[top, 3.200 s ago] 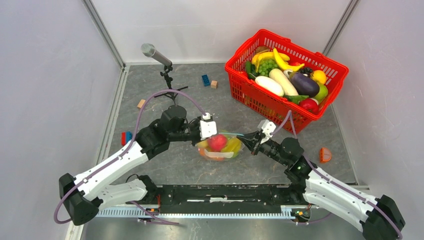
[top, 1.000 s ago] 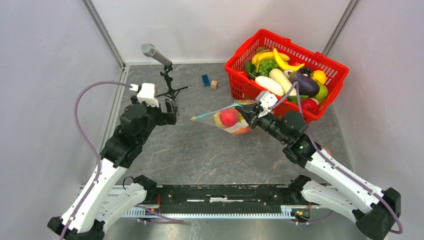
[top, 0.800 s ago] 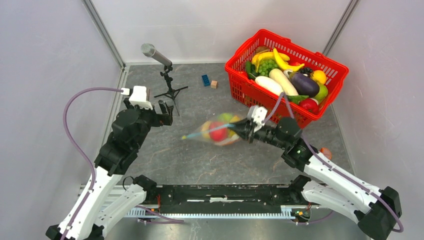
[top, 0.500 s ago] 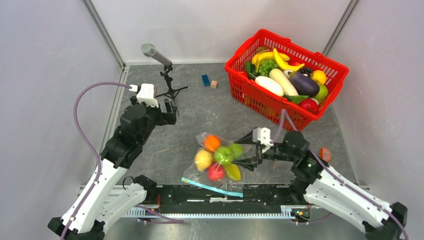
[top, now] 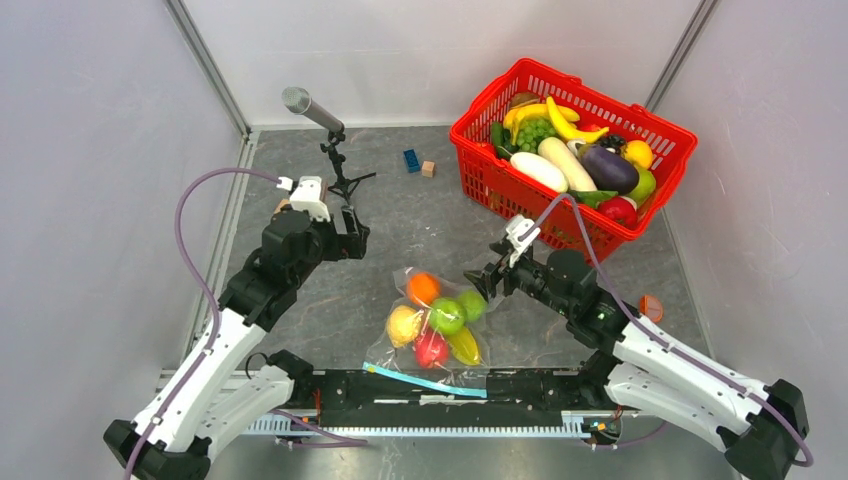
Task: Place the food in the zip-top bag and seal the zipper
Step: Reset both arms
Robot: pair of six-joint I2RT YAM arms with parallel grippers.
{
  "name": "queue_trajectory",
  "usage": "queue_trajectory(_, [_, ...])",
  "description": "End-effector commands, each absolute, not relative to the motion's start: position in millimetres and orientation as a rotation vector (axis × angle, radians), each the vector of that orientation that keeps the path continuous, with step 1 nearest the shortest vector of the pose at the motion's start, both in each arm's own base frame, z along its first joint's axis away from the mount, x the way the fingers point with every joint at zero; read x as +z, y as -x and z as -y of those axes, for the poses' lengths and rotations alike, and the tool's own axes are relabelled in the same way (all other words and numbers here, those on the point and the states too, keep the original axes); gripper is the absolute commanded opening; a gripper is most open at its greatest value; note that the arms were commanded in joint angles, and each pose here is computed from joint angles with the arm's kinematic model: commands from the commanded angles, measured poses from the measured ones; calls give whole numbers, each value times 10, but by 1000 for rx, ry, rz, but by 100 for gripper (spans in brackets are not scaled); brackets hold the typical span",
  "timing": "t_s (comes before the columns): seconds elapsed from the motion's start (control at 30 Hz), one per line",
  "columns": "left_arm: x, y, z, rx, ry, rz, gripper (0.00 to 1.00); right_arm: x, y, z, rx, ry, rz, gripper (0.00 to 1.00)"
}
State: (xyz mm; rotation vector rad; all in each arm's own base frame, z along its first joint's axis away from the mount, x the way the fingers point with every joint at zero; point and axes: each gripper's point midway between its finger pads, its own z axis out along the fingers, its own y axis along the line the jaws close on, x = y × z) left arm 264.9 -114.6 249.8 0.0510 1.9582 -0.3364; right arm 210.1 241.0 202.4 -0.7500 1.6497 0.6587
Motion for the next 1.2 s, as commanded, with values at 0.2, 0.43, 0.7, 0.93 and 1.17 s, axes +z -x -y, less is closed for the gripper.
queue_trajectory(0.2, [2305, -2783, 1020, -545, 200, -2086, 100, 3217, -2717, -1774, 258, 355, -1560, 89])
queue_trajectory(0.43, [2465, -2759, 520, -279, 340, -2011, 100, 3232, -2979, -1328, 160, 191, -1639, 91])
queue_trajectory(0.7, [2502, -2700, 262, -172, 458, -1929, 100, 3131, -2886, -1228, 219, 200, -1606, 92])
queue_trajectory(0.93, [2636, -2754, 234, -158, 460, -1894, 100, 2783, -2525, -1682, 474, 476, -1540, 95])
queue_trajectory(1.17, [2719, -2749, 188, -138, 455, -1861, 100, 2579, -2552, -1573, 419, 438, -1615, 97])
